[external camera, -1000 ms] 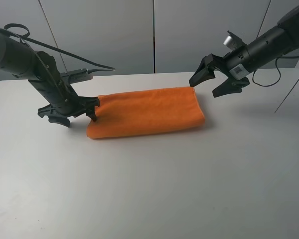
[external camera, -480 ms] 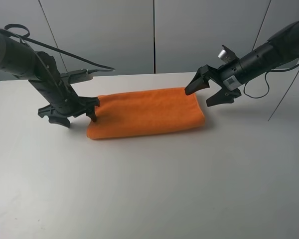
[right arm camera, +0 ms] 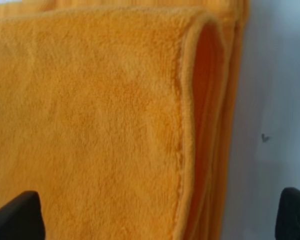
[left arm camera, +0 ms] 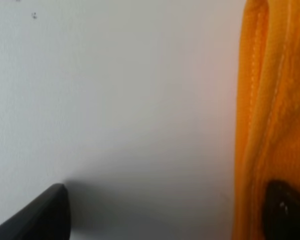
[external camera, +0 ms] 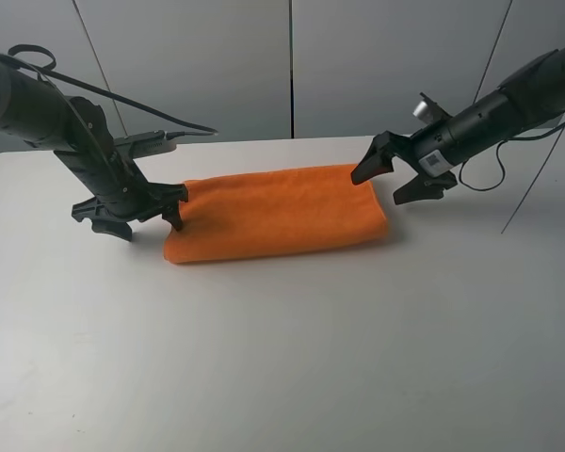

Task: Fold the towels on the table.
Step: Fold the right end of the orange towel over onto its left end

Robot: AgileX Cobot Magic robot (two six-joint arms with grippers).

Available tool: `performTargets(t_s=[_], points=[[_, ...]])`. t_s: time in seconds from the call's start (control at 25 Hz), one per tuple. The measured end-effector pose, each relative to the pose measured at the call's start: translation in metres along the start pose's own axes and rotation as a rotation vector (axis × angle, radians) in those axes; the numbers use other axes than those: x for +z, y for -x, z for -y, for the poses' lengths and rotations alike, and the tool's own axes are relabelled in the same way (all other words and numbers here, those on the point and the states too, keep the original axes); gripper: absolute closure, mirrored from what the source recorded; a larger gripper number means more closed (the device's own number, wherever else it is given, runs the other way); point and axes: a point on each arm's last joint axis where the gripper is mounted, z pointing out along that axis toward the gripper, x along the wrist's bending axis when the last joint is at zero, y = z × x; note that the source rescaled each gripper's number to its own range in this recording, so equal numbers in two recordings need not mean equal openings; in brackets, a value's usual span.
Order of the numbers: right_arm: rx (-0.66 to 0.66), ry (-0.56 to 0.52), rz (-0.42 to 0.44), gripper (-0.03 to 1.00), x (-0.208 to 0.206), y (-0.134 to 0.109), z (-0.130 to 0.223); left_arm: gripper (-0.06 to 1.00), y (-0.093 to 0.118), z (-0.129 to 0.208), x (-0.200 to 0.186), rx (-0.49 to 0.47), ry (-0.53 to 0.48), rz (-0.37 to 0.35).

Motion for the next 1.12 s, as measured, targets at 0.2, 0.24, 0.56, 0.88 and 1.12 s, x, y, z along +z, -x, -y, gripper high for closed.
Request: performTargets(t_s=[0.2,0.24,0.56,0.88,1.12], points=[[-0.04,-0.003,0.045,-0.03,0.014,-0.014,0.001,-0.05,0.0,0.0,0.0,0.0,0.0,0.0],[-0.046,-0.004,0.054,-0.03,0.016,-0.016,0.002,-0.05,0.0,0.0,0.0,0.0,0.0,0.0],[-0.038,-0.026,0.131,-0.03,0.017,-0.011,0.004,-0.05,0.0,0.0,0.0,0.002,0.0,0.0],[-0.007,-0.027,0.126,-0.03,0.019,-0.01,0.005,-0.05,0.0,0.0,0.0,0.006,-0.002,-0.001],[0.027,-0.018,0.101,-0.03,0.022,-0.011,0.004,-0.05,0.0,0.0,0.0,0.008,-0.002,-0.001]])
